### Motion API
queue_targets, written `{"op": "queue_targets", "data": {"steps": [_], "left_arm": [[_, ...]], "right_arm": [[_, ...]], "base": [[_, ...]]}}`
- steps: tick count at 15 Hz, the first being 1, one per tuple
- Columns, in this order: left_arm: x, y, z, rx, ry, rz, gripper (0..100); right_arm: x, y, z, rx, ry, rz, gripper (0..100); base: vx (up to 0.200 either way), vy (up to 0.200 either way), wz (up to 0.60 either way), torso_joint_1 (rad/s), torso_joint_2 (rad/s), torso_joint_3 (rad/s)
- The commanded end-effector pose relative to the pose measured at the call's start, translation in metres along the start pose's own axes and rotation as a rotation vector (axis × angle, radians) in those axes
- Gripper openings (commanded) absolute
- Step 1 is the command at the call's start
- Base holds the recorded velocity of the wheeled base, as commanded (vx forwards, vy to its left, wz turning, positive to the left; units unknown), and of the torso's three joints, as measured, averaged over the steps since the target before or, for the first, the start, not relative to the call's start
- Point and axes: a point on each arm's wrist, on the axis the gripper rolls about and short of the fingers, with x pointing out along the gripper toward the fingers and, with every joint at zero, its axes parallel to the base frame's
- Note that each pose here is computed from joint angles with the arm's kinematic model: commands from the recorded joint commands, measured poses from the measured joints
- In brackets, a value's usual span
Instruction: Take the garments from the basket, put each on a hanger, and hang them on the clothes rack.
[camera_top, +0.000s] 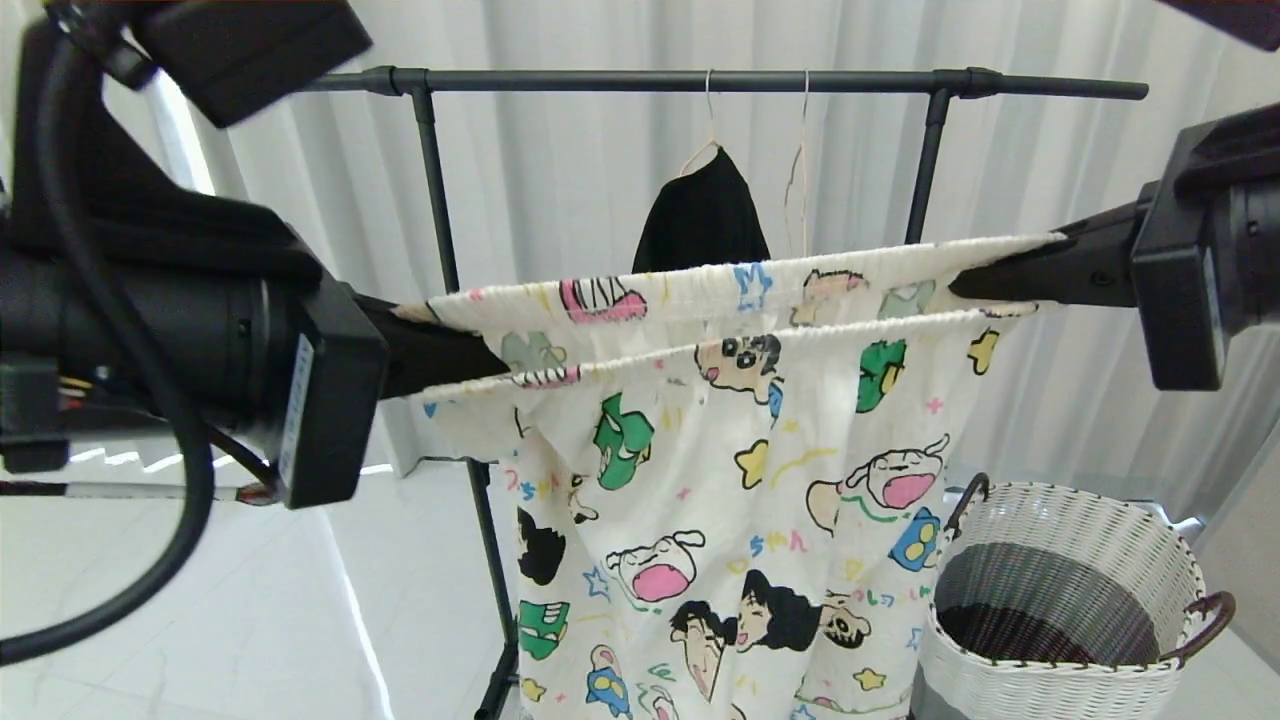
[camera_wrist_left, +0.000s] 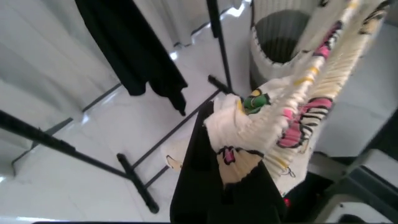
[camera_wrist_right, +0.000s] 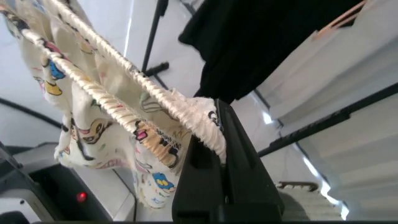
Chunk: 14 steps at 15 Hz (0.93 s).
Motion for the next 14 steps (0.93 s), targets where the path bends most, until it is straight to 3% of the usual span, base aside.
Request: {"op": "queue_targets", "data": {"steps": [1, 2, 5, 6, 7, 10, 14], "left_arm": [[-0.005, 0.002, 0.008, 0.002, -0.031, 0.001, 0], [-0.005, 0.002, 0.008, 0.006, -0.031, 0.001, 0], [0.007, 0.007, 0.004, 0.141, 0.004, 0.019, 0], [0.010, 0.009, 0.003, 0.152, 0.012, 0.025, 0], [0.028, 0.014, 0.008, 0.171, -0.036, 0.048, 0], [0.065, 0.021, 0.026, 0.191, -0.192, 0.091, 0], [0.074, 0.020, 0.030, 0.195, -0.237, 0.095, 0]], "right_arm": [[0.011, -0.001, 0.011, -0.004, 0.013, 0.001, 0], [0.011, -0.001, 0.010, -0.003, 0.017, 0.002, 0], [0.000, -0.004, -0.007, 0.003, 0.074, -0.008, 0], [-0.002, -0.004, -0.010, 0.004, 0.079, -0.009, 0], [-0.012, -0.002, -0.021, -0.002, 0.109, 0.003, 0], [-0.034, 0.003, -0.031, -0.014, 0.143, 0.087, 0], [-0.033, 0.012, -0.031, -0.035, 0.143, 0.152, 0]], "base": [[0.000, 0.000, 0.00, 0.000, 0.00, 0.000], [0.000, 0.000, 0.00, 0.000, 0.00, 0.000], [0.000, 0.000, 0.00, 0.000, 0.00, 0.000], [0.000, 0.000, 0.00, 0.000, 0.00, 0.000], [0.000, 0.000, 0.00, 0.000, 0.00, 0.000], [0.000, 0.000, 0.00, 0.000, 0.00, 0.000], [0.000, 0.000, 0.00, 0.000, 0.00, 0.000]]}}
